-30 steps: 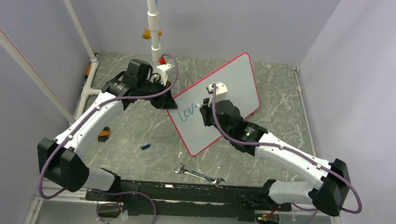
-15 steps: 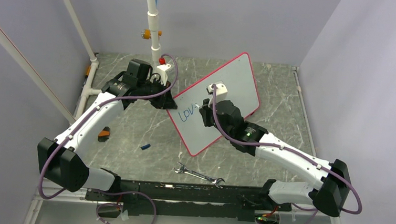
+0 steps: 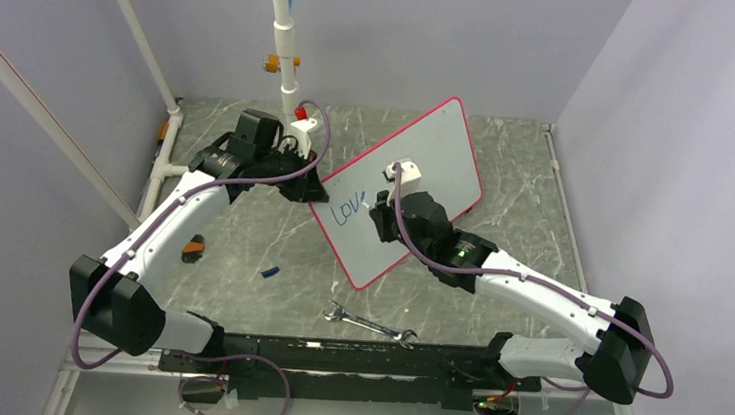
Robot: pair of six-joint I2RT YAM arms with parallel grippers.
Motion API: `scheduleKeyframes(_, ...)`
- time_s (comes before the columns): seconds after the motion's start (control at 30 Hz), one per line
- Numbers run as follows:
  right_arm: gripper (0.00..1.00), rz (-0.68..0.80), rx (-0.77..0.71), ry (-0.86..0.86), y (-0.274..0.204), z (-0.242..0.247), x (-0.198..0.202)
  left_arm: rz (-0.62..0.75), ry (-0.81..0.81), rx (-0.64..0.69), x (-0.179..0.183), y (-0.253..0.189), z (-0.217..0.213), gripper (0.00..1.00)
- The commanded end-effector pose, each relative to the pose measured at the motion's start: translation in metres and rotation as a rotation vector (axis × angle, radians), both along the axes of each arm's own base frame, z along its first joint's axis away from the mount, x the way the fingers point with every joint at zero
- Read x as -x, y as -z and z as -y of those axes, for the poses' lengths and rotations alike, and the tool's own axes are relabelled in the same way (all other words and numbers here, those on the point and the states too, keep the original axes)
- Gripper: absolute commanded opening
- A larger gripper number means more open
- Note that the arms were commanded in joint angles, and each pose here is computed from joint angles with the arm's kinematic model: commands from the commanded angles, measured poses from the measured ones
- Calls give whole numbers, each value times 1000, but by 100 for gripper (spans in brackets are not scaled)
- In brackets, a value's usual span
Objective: Write a sentence on the whiteboard
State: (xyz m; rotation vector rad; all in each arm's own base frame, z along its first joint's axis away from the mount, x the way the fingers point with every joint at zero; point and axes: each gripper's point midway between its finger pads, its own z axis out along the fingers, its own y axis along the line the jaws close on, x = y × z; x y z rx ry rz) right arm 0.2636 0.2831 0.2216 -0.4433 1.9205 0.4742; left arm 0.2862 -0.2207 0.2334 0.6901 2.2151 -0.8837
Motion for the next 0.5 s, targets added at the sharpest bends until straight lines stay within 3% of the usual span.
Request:
scheduleKeyframes(0.0, 0, -4, -3, 32, 5, 7, 0, 51, -117, -271, -22, 36, -43, 0)
scheduleKeyframes(0.47, 0, 71, -13, 111, -37, 19, -22, 54, -118, -273, -22, 36, -44, 0)
